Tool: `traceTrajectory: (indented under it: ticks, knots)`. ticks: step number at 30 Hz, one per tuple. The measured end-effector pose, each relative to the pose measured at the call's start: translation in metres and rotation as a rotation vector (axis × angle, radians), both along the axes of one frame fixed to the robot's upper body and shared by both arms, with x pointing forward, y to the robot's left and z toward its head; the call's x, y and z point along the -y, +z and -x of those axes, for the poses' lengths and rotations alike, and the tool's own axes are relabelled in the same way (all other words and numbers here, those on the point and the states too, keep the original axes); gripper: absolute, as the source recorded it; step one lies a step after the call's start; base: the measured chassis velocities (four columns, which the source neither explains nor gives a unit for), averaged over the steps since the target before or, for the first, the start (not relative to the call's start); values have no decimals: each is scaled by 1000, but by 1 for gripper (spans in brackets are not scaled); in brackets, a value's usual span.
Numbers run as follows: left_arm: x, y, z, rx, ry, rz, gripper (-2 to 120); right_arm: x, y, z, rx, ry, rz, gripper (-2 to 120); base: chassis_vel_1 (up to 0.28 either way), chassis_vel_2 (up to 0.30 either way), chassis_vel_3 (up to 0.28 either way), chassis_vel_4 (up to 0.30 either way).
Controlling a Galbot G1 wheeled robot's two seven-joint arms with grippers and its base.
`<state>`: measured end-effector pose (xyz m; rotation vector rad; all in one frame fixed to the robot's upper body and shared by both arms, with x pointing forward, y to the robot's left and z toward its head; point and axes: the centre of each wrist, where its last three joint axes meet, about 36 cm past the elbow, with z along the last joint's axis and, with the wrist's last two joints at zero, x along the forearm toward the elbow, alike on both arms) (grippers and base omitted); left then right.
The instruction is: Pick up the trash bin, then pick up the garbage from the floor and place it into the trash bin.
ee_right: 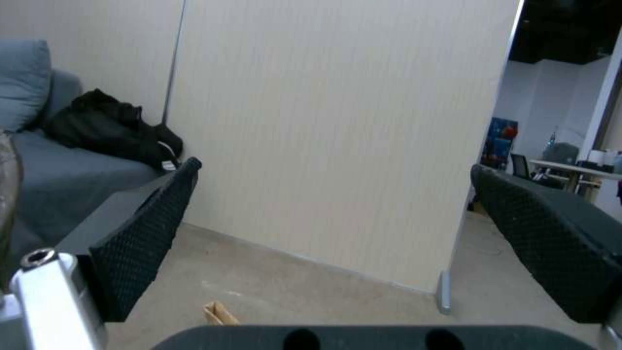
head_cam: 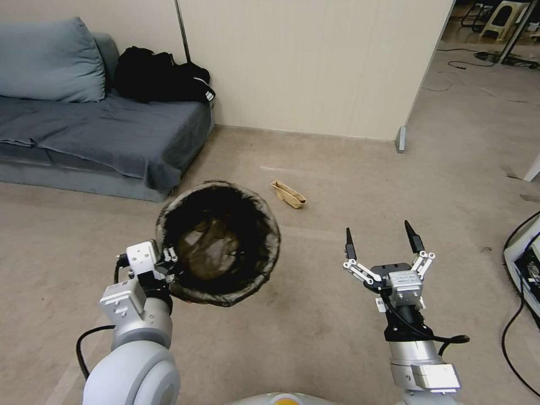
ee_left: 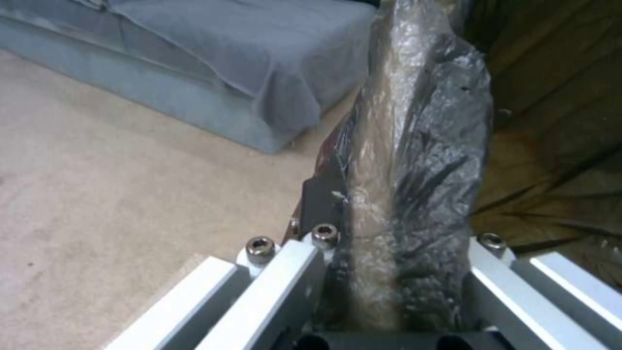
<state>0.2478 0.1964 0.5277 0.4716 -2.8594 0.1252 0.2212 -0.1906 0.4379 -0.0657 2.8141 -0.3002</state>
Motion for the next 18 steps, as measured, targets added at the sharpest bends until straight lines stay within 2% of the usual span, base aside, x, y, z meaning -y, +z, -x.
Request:
traceTrajectory:
  ticks: [18]
  knots:
    - [2,-4,2,-2,36,-8,1,0,-5,-3,-8,-6,-22,100,0,0,0,0]
